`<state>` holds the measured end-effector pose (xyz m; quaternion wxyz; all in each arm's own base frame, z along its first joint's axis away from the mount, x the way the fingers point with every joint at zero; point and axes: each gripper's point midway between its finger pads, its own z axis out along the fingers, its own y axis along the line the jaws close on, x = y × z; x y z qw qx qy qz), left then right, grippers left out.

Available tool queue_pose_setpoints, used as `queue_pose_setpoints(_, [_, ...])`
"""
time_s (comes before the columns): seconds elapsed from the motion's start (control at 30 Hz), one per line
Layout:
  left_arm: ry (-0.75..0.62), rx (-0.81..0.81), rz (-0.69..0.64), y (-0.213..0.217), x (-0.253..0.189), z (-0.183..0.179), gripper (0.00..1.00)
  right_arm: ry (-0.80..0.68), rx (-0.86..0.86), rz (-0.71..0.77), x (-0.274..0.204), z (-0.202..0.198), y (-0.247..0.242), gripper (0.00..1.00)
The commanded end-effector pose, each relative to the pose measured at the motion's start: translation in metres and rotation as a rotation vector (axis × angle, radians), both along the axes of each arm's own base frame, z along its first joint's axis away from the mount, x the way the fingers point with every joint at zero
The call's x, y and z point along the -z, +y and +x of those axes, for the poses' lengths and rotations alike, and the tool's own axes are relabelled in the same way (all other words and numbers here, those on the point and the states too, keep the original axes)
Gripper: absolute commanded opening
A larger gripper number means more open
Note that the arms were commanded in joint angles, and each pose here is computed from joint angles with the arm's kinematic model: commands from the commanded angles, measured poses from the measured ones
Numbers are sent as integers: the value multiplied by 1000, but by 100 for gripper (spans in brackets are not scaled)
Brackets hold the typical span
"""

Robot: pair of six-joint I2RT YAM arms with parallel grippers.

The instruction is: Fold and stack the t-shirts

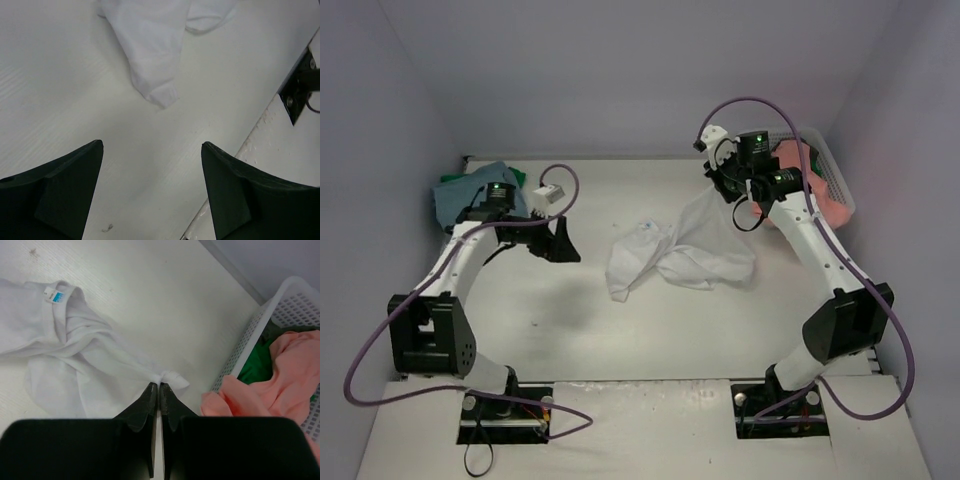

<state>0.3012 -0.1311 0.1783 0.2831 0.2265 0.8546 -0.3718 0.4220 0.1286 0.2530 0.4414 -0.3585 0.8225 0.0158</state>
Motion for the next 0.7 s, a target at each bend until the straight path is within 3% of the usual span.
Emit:
queue_pose_setpoints(0.0, [-29, 178, -28, -42, -9, -12, 74, -14, 21, -7, -1, -6, -7, 0])
queue_pose_setpoints(0.13, [-65, 312, 159, -86, 26, -24, 78, 17, 17, 2, 10, -11, -6, 0])
queue_pose_setpoints(0.2, [-125, 307, 211, -98, 35, -11, 78, 24, 18, 8, 12, -12, -6, 0])
queue_pose_setpoints(0.47, [-390, 9, 544, -79, 58, 71, 78, 47, -2, 29, 17, -19, -1, 0])
queue_pose_setpoints(0.6, [-444, -66, 628, -64, 67, 83, 78, 48, -13, 41, 16, -23, 1, 0])
queue_pose_setpoints(0.67, [-402, -19, 612, -69, 76, 73, 78, 47, -14, 40, 16, -23, 1, 0])
